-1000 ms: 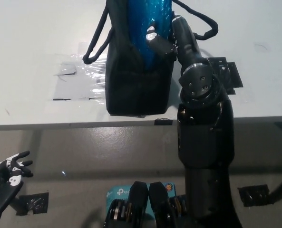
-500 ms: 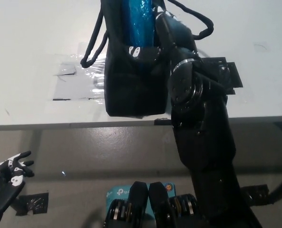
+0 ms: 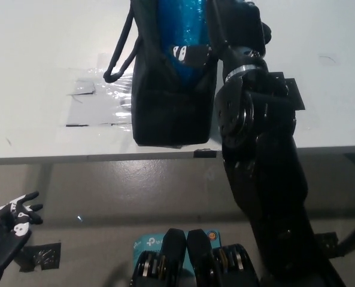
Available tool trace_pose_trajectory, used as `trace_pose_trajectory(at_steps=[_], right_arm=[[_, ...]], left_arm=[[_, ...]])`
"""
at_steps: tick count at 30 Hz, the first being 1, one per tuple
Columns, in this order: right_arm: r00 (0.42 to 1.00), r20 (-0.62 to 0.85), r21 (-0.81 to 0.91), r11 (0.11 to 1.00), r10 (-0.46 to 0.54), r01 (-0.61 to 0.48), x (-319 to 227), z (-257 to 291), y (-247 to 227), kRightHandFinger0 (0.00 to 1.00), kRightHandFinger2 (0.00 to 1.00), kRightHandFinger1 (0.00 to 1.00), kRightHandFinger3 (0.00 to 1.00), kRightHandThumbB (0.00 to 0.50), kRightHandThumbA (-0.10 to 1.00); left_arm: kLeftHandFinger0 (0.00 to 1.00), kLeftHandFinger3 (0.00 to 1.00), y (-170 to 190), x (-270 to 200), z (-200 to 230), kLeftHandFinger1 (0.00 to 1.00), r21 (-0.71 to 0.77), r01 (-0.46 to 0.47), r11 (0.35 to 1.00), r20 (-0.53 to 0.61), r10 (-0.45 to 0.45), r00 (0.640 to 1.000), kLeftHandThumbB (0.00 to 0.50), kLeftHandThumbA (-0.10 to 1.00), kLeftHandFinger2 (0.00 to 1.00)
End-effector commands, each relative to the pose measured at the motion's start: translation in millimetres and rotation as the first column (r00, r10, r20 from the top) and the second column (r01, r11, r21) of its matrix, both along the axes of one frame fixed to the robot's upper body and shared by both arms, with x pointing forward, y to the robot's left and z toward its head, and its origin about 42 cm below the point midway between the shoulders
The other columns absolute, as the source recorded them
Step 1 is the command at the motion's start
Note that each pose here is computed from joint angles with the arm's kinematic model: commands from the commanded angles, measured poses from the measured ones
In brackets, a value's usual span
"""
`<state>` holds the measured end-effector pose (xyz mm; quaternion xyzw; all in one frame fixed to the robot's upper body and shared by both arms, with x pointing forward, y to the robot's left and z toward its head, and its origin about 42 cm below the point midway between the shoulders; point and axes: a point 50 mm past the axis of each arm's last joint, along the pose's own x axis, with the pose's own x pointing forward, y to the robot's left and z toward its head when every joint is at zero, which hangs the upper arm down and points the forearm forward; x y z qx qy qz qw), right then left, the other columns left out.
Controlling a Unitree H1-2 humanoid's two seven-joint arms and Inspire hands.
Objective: The robot uses its right hand to pick up a stack of plates kept in the middle of the desk and put it inside a bag kept next to it
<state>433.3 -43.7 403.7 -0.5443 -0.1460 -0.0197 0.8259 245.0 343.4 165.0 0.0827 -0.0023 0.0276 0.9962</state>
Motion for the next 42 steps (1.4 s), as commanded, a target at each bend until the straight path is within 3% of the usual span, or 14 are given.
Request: trace_pose_trajectory(at_steps=[1,4,6,10,13,20,26,30,32,37,40,42], right_arm=[[0.992,0.126,0.004,1.000,0.000,0.000,-6,24,2,1.00,1.00,1.00,1.00,0.355,0.86],[0.991,0.132,0.004,1.000,0.002,-0.003,-5,23,2,1.00,1.00,1.00,1.00,0.335,0.84],[0.992,0.123,0.003,1.000,0.004,-0.005,-3,14,5,1.00,1.00,1.00,1.00,0.356,0.83],[0.994,0.113,-0.009,1.000,0.017,-0.016,1,9,0,1.00,1.00,1.00,1.00,0.357,0.92],[0.986,0.165,-0.005,1.000,0.012,-0.011,4,24,-9,1.00,1.00,1.00,1.00,0.382,0.96],[0.969,0.247,-0.027,1.000,0.004,0.003,4,64,-39,1.00,1.00,1.00,1.00,0.390,1.00],[0.944,0.330,-0.001,1.000,0.028,-0.030,-13,96,-89,1.00,1.00,1.00,1.00,0.321,0.97],[0.921,0.389,0.025,1.000,-0.003,-0.008,-37,116,-140,1.00,1.00,1.00,1.00,0.302,1.00],[0.913,0.408,0.052,0.999,-0.025,0.004,-55,107,-171,1.00,1.00,1.00,1.00,0.266,1.00],[0.919,0.389,0.187,0.982,-0.062,-0.013,-73,70,-206,1.00,1.00,1.00,1.00,0.248,0.79],[0.928,0.366,0.292,0.956,-0.074,-0.039,-75,42,-226,1.00,1.00,1.00,1.00,0.193,0.60],[0.931,0.357,0.324,0.945,-0.074,-0.049,-76,32,-232,1.00,1.00,1.00,1.00,0.182,0.56]], left_arm=[[0.65,1.00,2,-2,5,0.73,0.024,0.017,1.000,0.022,-0.018,1.000,0.448,-0.10,0.80],[0.65,1.00,3,-2,4,0.73,0.021,0.019,1.000,0.025,-0.019,0.999,0.448,-0.10,0.80],[0.65,1.00,2,-2,5,0.73,0.022,0.026,0.999,0.024,-0.026,0.999,0.449,-0.10,0.79],[0.67,1.00,1,-6,3,0.75,0.028,0.023,0.999,0.007,-0.023,1.000,0.439,-0.10,0.80],[0.66,1.00,3,-7,2,0.74,0.030,0.019,0.999,0.004,-0.019,1.000,0.443,-0.10,0.79],[0.61,1.00,3,-6,-2,0.71,0.028,0.026,0.999,0.005,-0.026,1.000,0.456,-0.10,0.76],[0.62,1.00,5,-9,-1,0.71,0.041,0.023,0.999,-0.006,-0.023,1.000,0.448,-0.10,0.76],[0.63,1.00,4,-8,-1,0.73,0.043,0.027,0.999,-0.008,-0.027,1.000,0.453,-0.10,0.78],[0.64,1.00,4,-9,-2,0.73,0.045,0.031,0.999,-0.010,-0.030,0.999,0.454,-0.10,0.78],[0.64,1.00,5,-9,-3,0.73,0.044,0.032,0.999,-0.017,-0.031,0.999,0.449,-0.10,0.77],[0.63,1.00,5,-9,-3,0.72,0.044,0.035,0.998,-0.017,-0.035,0.999,0.451,-0.10,0.77],[0.64,1.00,5,-9,-3,0.72,0.046,0.037,0.998,-0.017,-0.036,0.999,0.447,-0.10,0.76]])
